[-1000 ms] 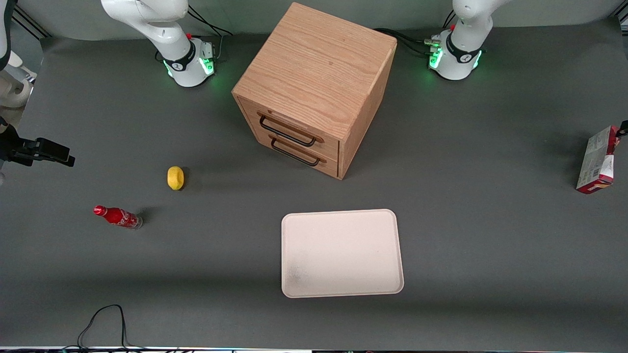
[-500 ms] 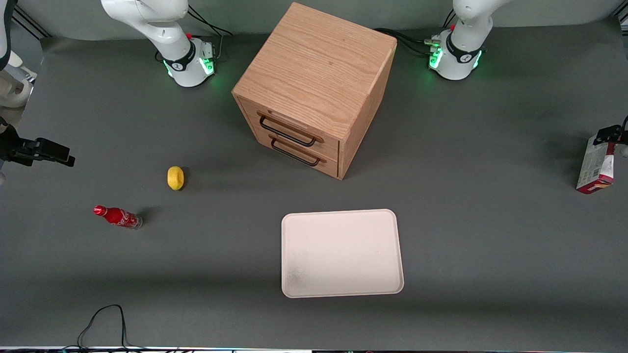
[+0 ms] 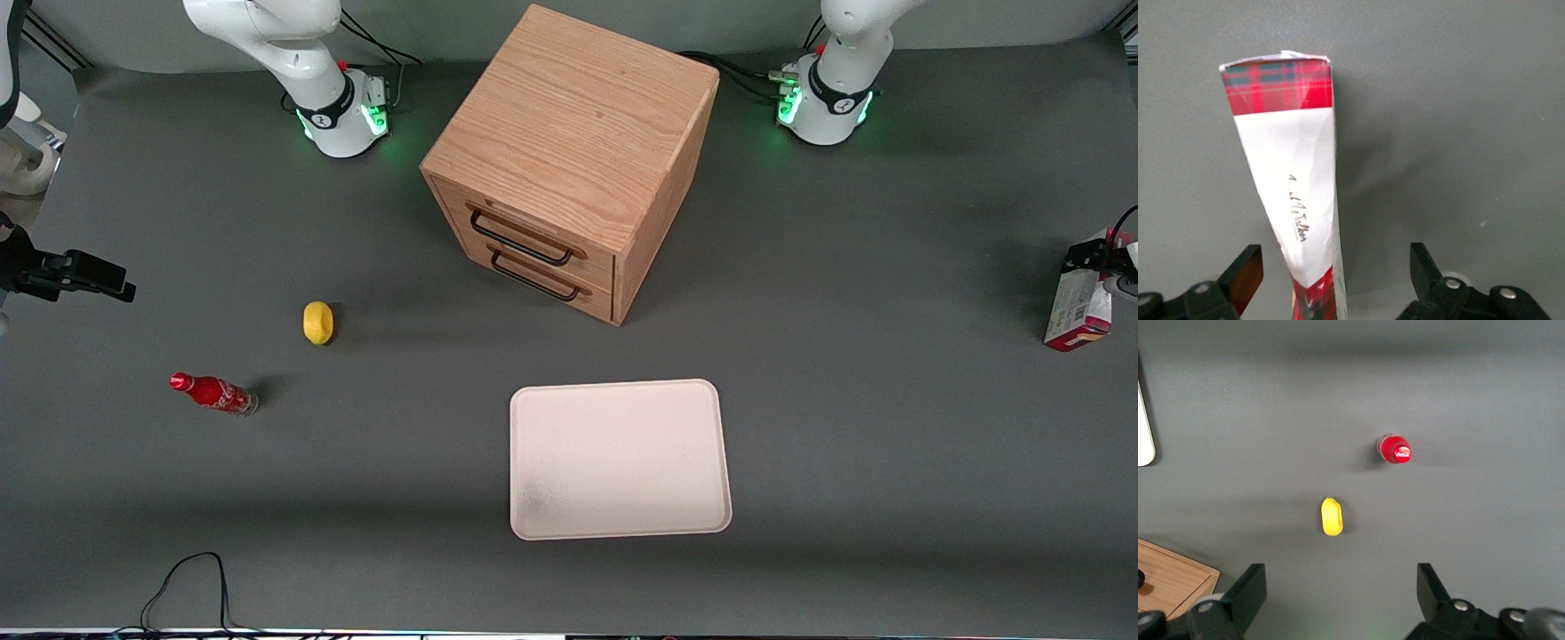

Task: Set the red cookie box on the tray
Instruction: 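Close the left gripper on the cookie box end and lift it, then carry the held cookie box with the left gripper over the white tray, then lower the cookie box onto the tray and open the left gripper, then raise the open left gripper away from the tray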

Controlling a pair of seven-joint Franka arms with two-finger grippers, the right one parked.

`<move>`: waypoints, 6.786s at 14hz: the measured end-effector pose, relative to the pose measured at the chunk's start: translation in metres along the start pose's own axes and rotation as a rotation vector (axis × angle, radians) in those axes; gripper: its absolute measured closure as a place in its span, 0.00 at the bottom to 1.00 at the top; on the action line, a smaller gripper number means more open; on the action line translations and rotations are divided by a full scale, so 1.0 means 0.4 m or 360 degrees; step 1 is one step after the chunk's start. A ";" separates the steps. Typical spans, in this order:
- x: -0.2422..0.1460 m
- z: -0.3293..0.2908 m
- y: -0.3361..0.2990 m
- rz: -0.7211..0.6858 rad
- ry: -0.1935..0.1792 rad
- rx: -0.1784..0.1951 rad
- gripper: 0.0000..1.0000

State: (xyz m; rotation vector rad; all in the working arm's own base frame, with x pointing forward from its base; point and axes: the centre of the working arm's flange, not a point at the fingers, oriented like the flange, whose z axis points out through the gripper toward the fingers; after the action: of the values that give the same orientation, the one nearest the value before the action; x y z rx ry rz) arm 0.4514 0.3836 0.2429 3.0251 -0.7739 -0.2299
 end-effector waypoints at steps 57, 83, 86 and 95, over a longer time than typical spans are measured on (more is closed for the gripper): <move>1.370 -0.256 1.158 -0.1103 0.0154 -0.0195 0.97; 1.236 -0.501 0.969 -0.1046 0.0065 -0.0066 0.00; 1.118 -0.595 0.867 -0.1007 0.0071 -0.0047 0.00; 0.779 -0.814 0.748 -0.0980 0.0108 0.0011 0.00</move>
State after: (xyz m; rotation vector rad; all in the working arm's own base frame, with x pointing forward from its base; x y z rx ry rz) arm 0.6261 -0.0366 0.5356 3.1587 0.1812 -0.1217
